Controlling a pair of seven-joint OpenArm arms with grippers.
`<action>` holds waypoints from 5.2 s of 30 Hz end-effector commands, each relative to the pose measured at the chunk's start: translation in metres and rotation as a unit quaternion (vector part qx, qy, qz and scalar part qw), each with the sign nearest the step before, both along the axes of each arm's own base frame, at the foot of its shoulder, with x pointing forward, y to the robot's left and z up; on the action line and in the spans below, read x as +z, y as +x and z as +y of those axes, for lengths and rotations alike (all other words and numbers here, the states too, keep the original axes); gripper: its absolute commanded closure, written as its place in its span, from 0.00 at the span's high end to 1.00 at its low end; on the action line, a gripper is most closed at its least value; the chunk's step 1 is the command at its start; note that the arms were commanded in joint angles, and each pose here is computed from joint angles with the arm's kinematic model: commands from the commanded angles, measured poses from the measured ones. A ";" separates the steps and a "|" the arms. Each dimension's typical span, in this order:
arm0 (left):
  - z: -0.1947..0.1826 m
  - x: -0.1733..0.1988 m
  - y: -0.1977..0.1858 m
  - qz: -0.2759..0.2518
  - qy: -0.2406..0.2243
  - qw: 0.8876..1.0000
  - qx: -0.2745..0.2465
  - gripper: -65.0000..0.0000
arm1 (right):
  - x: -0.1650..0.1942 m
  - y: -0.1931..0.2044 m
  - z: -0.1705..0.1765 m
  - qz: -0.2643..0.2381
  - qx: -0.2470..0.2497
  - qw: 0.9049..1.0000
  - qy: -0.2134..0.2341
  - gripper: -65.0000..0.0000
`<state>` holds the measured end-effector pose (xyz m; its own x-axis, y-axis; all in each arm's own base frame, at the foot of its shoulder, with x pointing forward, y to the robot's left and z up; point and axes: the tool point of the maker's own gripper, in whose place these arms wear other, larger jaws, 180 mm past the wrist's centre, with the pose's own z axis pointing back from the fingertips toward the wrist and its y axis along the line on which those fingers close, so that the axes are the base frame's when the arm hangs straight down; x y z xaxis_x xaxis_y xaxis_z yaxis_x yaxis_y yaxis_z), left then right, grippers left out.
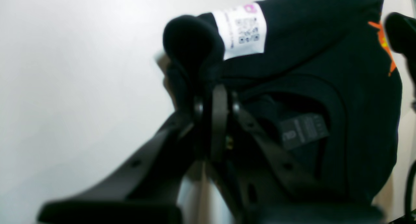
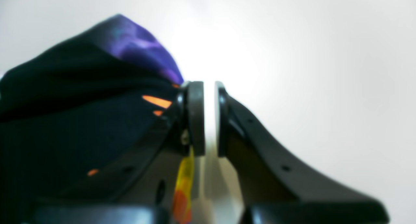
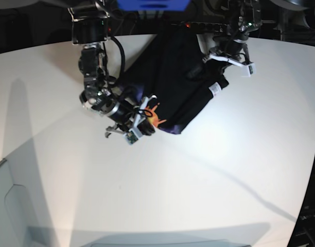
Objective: Fold the T-shirt properly
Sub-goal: 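Hold the bundle edges with both grippers and fold them inward together, then release with the right gripper and drag the bundle with the left gripper, then release the bundle and raise the left gripper away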
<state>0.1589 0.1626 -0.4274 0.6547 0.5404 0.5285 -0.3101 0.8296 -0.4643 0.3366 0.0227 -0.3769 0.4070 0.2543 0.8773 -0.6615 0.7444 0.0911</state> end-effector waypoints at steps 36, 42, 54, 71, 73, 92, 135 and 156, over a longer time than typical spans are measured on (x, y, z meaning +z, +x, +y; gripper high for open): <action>-0.069 0.015 -0.017 0.020 -0.049 0.997 -0.058 0.75 | 0.040 0.016 -0.005 -0.062 -0.006 0.998 0.015 0.07; -0.069 0.003 -0.023 0.036 -0.050 0.996 -0.061 0.75 | 0.038 0.018 -0.012 -0.065 -0.006 0.998 0.005 0.07; -0.062 0.011 0.007 0.004 -0.034 0.997 -0.064 0.06 | 0.047 0.037 -0.048 -0.076 -0.055 0.996 0.001 0.07; -0.093 0.028 0.102 -0.004 0.083 0.930 -0.358 0.00 | 0.051 0.049 -0.197 -0.080 -0.249 0.965 -0.009 0.07; -0.107 0.029 0.110 -0.002 0.093 0.916 -0.391 0.00 | 0.048 0.043 -0.219 -0.076 -0.280 0.957 -0.009 0.07; -0.239 0.037 0.115 -0.159 0.360 0.480 -0.784 0.00 | 0.031 -0.033 -0.322 -0.050 -0.408 0.910 -0.054 0.07; -0.173 0.190 0.269 -0.266 0.538 0.578 -0.553 0.92 | 0.010 -0.064 -0.278 -0.015 -0.389 0.920 -0.046 0.07; 0.073 0.077 0.157 -0.012 0.379 0.869 -0.317 0.91 | 0.039 -0.078 -0.222 -0.044 -0.326 0.943 -0.056 0.06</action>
